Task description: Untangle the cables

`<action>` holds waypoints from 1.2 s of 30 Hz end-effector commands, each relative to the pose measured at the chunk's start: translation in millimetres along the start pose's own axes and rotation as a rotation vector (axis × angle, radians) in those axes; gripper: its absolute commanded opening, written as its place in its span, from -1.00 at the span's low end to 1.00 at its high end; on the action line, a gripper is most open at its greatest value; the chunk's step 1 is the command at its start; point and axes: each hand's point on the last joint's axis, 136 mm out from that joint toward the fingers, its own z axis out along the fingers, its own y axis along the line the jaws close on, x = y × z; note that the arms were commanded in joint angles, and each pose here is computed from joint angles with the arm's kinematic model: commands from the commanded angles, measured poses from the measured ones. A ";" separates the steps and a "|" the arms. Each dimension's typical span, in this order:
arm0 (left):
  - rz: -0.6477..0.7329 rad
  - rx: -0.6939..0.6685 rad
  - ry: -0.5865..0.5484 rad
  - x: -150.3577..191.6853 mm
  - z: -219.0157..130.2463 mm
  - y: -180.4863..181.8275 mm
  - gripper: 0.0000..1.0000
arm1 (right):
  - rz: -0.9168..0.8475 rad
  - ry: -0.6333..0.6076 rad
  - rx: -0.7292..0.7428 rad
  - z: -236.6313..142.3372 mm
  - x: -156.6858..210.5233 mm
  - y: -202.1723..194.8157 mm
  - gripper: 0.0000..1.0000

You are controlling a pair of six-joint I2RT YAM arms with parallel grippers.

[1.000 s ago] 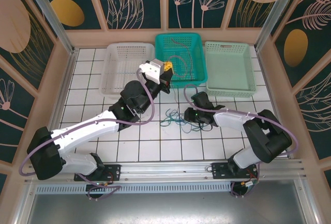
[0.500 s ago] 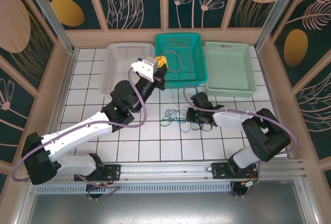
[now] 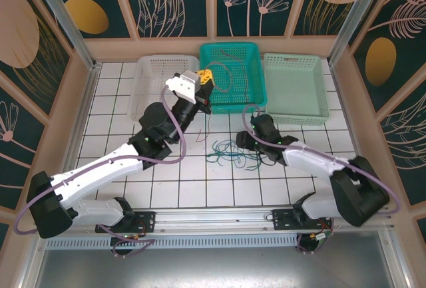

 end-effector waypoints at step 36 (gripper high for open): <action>0.092 -0.122 0.254 94.9 73.0 29.3 -1.00 | -0.043 -0.531 -0.240 -151.6 -165.0 47.8 0.39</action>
